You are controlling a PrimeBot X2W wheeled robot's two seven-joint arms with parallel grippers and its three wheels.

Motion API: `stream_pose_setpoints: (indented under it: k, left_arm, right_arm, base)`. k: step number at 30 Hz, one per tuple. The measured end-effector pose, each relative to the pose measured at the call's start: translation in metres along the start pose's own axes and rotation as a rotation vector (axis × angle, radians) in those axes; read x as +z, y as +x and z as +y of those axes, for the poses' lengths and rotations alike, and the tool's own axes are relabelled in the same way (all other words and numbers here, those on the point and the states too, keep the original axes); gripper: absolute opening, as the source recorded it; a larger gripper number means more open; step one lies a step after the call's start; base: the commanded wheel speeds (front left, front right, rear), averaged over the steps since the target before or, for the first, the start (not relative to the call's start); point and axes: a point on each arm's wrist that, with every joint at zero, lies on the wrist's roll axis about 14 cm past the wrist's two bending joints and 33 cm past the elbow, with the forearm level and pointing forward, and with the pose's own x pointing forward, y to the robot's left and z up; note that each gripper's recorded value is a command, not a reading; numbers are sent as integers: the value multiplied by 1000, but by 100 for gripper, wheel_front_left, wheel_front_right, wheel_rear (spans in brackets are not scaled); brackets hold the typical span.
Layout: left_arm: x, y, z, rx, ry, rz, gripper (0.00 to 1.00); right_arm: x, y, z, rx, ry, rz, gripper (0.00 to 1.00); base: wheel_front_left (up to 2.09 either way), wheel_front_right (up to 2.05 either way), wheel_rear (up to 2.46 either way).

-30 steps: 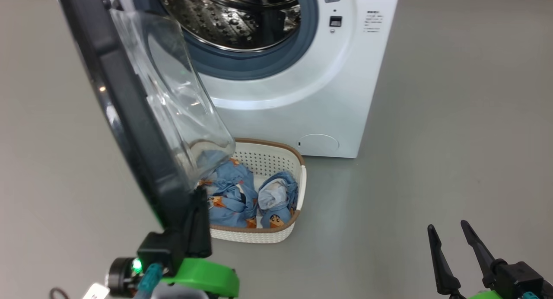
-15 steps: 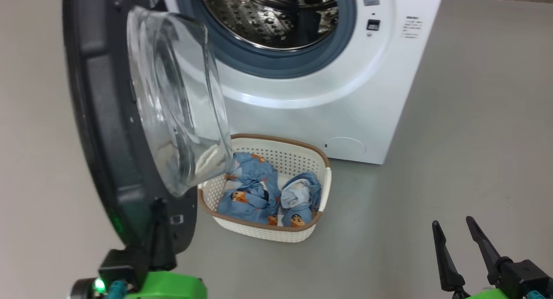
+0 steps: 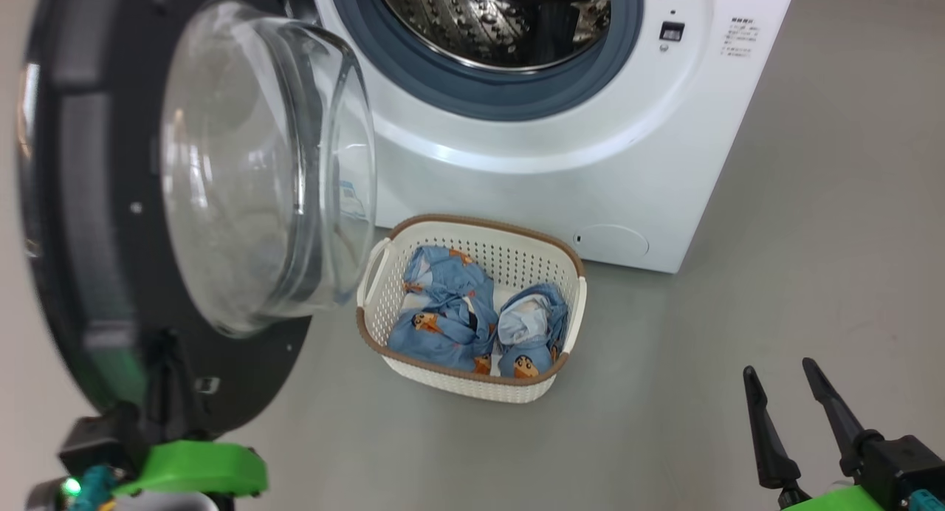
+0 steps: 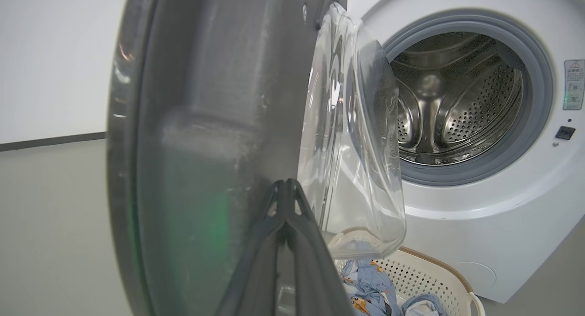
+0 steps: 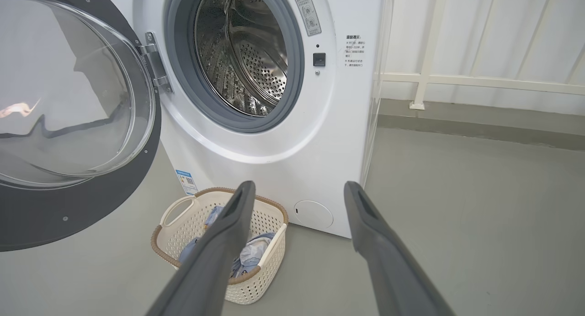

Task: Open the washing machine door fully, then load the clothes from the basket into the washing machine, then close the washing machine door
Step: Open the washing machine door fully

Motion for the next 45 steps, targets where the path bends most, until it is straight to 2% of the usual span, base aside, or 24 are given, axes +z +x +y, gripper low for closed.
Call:
stream_pose_setpoints:
  k: [27,34,45]
  left_arm:
    - [12,86,110,283,-7,-51,0]
    - [12,98,125,303,24,-40,0]
    - [12,98,131,306,46,-45,0]
  right_arm:
    - [-24,32,-15,16,-7,47,100]
    - [-24,37,-15,23,-11,44,100]
    - [-24,35,-13,30,-12,46,100]
  base:
    - [0,0,0]
    - [0,0,0]
    - [0,0,0]
